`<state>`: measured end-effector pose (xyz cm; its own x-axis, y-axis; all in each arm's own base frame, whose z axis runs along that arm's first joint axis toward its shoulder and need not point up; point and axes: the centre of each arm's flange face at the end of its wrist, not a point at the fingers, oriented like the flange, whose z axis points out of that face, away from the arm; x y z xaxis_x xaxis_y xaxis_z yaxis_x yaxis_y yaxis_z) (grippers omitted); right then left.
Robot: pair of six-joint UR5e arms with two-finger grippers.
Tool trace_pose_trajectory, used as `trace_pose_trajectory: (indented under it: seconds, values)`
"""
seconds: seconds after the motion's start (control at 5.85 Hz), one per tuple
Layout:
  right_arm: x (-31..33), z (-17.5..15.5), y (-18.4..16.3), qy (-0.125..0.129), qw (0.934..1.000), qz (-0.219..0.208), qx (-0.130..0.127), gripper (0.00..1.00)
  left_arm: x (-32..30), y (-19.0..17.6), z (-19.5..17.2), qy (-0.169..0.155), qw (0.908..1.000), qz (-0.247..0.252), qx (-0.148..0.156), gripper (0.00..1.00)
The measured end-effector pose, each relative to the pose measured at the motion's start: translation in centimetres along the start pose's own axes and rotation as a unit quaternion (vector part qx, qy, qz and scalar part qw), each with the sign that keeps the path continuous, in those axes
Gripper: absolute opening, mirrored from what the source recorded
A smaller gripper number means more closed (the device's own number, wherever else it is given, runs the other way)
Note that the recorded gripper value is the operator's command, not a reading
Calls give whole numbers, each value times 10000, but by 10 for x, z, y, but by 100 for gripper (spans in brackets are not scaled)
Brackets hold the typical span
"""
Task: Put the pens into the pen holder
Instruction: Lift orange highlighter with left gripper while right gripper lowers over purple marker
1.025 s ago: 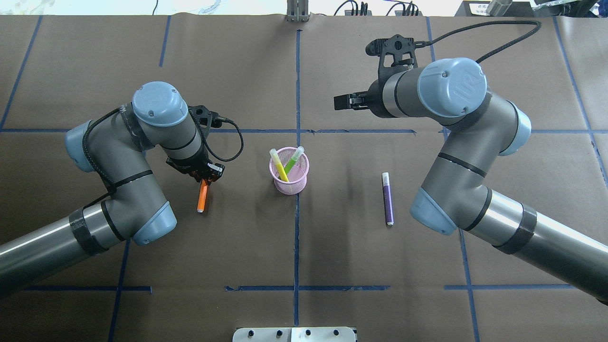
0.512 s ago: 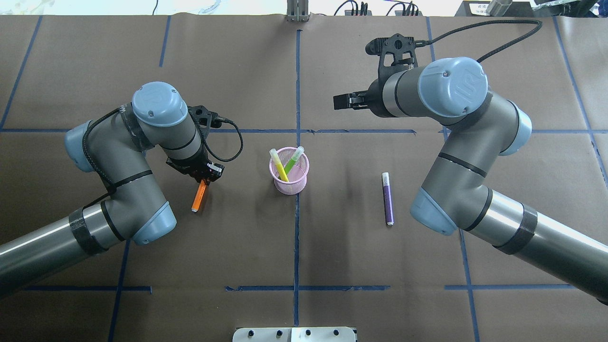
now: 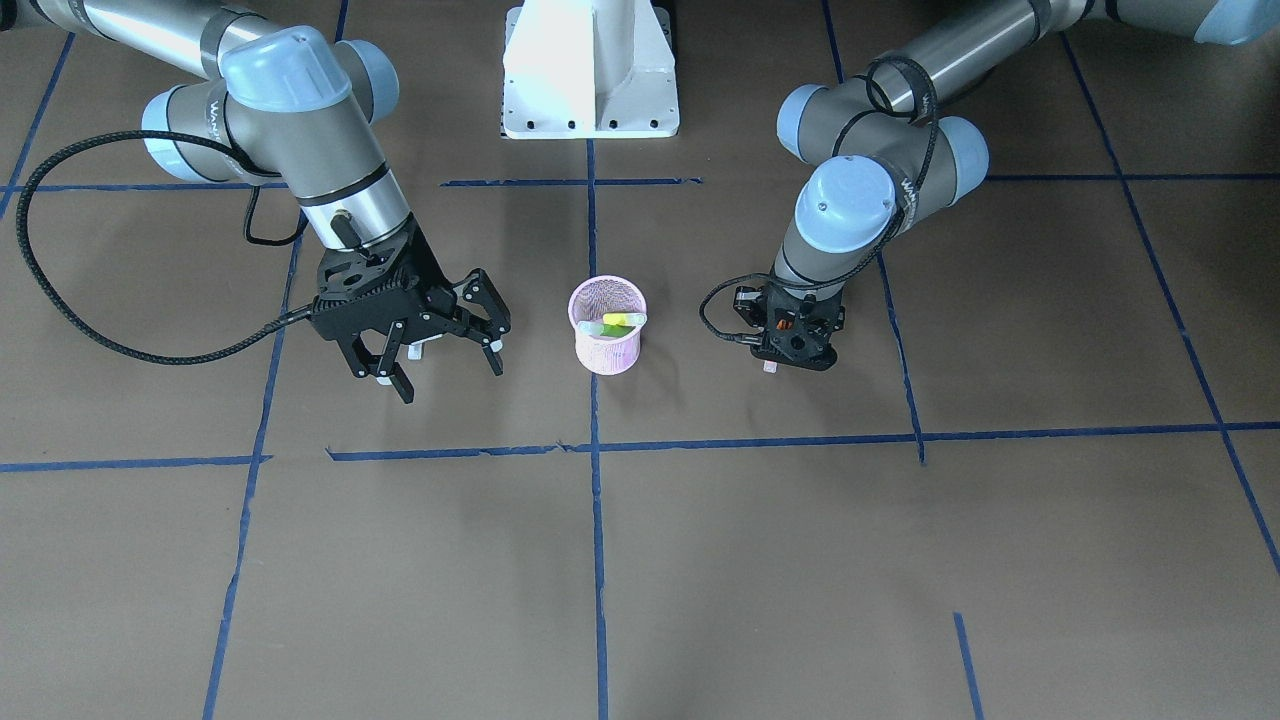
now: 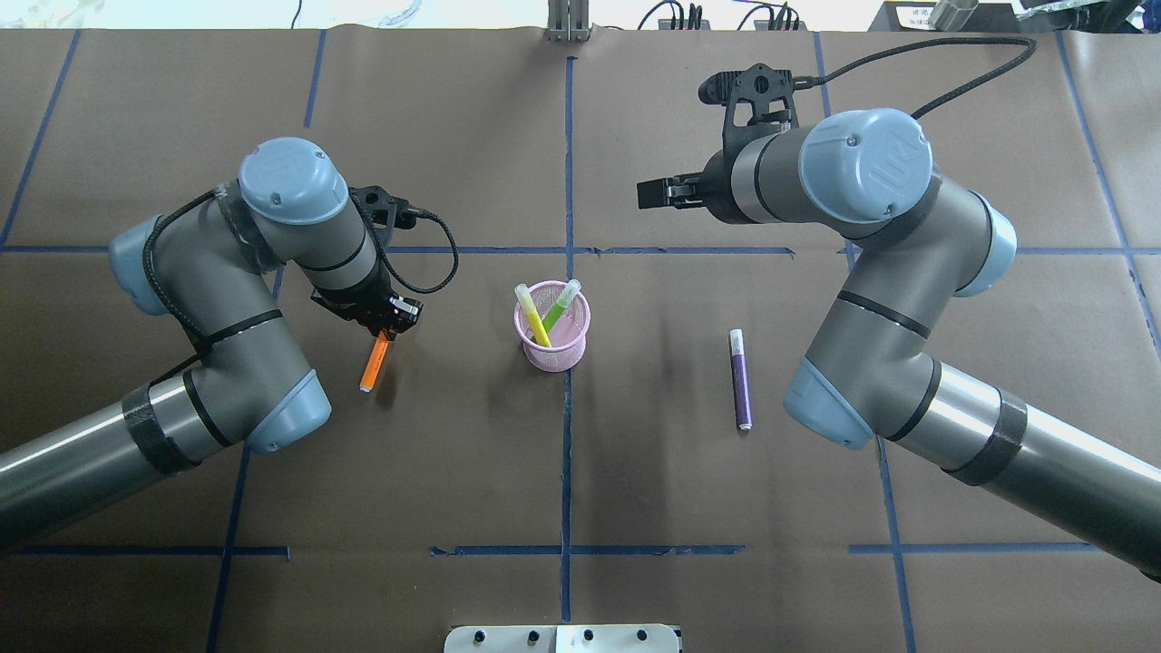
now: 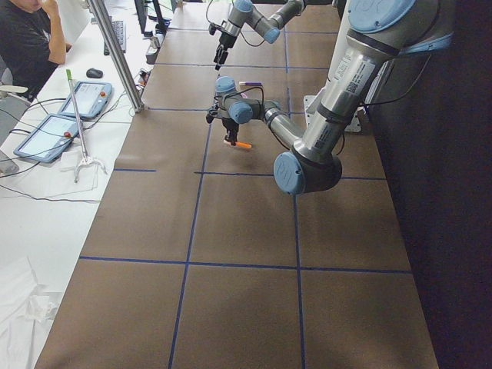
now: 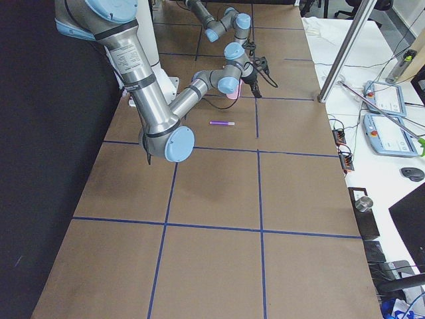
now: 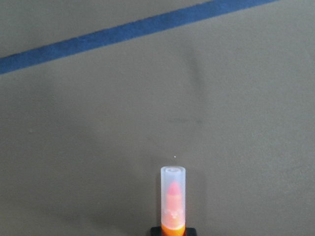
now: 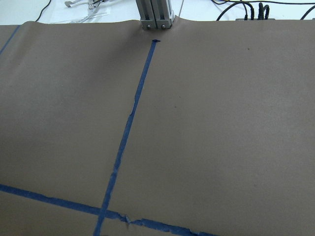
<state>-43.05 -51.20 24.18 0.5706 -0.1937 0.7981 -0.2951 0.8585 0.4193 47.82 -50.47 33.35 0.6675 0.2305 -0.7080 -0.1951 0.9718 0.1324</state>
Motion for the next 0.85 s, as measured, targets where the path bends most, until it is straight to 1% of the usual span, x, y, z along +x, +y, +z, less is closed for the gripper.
trace_pose_trajectory:
  seconds: [0.17, 0.34, 0.51, 0.68, 0.85]
  values:
    - [15, 7, 10, 97, 9998, 23, -159, 100, -8, -8, -21, 131, 9999, -67, 61, 0]
    - [40, 17, 28, 229, 9988, 60, -437, 100, -11, -15, -46, 258, 9995, -107, 166, 0]
    - [58, 24, 46, 344, 9964, 110, -769, 100, -9, -23, -73, 366, 9989, -133, 275, 0]
    - [54, 25, 52, 442, 9923, 179, -1147, 100, -6, -34, -99, 459, 9981, -174, 367, 0]
    - [32, 23, 45, 598, 9872, 256, -1459, 100, 0, -43, -120, 520, 9975, -220, 421, 0]
